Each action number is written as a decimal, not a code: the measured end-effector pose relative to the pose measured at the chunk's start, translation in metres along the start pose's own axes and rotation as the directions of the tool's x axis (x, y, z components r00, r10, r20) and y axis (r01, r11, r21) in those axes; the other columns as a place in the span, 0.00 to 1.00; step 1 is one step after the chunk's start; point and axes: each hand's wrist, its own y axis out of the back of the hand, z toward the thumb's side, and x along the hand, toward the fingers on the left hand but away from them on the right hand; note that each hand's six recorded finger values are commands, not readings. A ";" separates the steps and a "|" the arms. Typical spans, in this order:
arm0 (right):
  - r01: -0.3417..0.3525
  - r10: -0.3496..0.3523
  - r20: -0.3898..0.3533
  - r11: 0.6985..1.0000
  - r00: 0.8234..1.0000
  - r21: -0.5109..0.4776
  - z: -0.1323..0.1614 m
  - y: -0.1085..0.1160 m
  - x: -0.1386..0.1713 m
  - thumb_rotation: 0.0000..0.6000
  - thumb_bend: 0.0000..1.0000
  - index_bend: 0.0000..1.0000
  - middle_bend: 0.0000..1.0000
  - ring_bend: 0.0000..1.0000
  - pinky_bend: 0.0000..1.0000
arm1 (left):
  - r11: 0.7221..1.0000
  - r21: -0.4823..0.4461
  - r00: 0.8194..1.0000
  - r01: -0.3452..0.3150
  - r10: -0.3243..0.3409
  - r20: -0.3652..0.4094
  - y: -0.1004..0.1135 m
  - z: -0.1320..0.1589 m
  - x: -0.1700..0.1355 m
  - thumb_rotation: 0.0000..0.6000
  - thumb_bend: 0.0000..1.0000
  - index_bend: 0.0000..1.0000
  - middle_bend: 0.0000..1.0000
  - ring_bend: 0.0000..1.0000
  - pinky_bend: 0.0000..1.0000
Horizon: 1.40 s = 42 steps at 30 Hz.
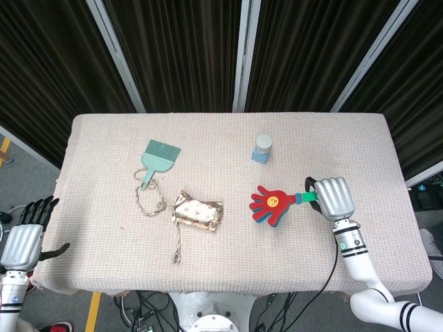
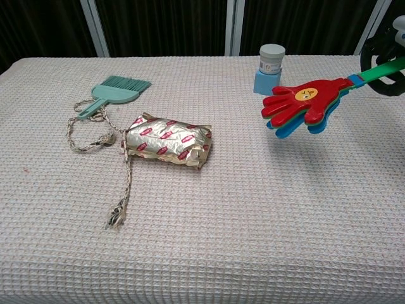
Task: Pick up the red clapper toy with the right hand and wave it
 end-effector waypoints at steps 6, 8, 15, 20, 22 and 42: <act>0.047 -0.046 0.010 0.980 0.999 -0.194 0.001 0.009 -0.001 1.00 0.76 1.00 0.84 0.97 1.00 | 1.000 -0.001 1.000 0.002 -0.002 0.000 -0.001 0.000 0.000 1.00 0.13 0.04 0.02 0.00 0.06; 0.074 -0.072 0.020 0.960 0.997 -0.269 0.001 0.013 -0.001 1.00 0.76 1.00 0.84 0.97 1.00 | 1.000 -0.001 1.000 0.000 0.000 0.001 -0.001 0.000 0.000 1.00 0.13 0.04 0.02 0.00 0.06; 0.269 -0.263 0.086 0.816 0.961 -0.512 -0.005 0.030 0.000 1.00 0.75 1.00 0.84 0.97 1.00 | 1.000 -0.002 1.000 0.001 -0.001 -0.003 -0.002 -0.001 0.000 1.00 0.13 0.04 0.02 0.00 0.06; 0.291 -0.291 0.074 0.833 0.954 -0.470 -0.007 0.023 -0.001 1.00 0.75 1.00 0.84 0.97 1.00 | 1.000 -0.002 1.000 0.005 -0.005 -0.005 -0.002 -0.002 0.001 1.00 0.13 0.04 0.02 0.00 0.06; 0.277 -0.279 0.055 0.874 0.959 -0.399 -0.006 0.018 -0.002 1.00 0.76 1.00 0.84 0.97 1.00 | 1.000 -0.003 1.000 0.004 -0.004 -0.005 -0.002 -0.002 0.000 1.00 0.13 0.04 0.02 0.00 0.06; 0.047 -0.001 0.129 0.932 0.992 -0.359 -0.011 -0.040 -0.006 1.00 0.62 1.00 0.80 0.95 1.00 | 1.000 -0.008 1.000 0.014 -0.014 -0.013 -0.006 -0.005 0.000 1.00 0.13 0.04 0.02 0.00 0.06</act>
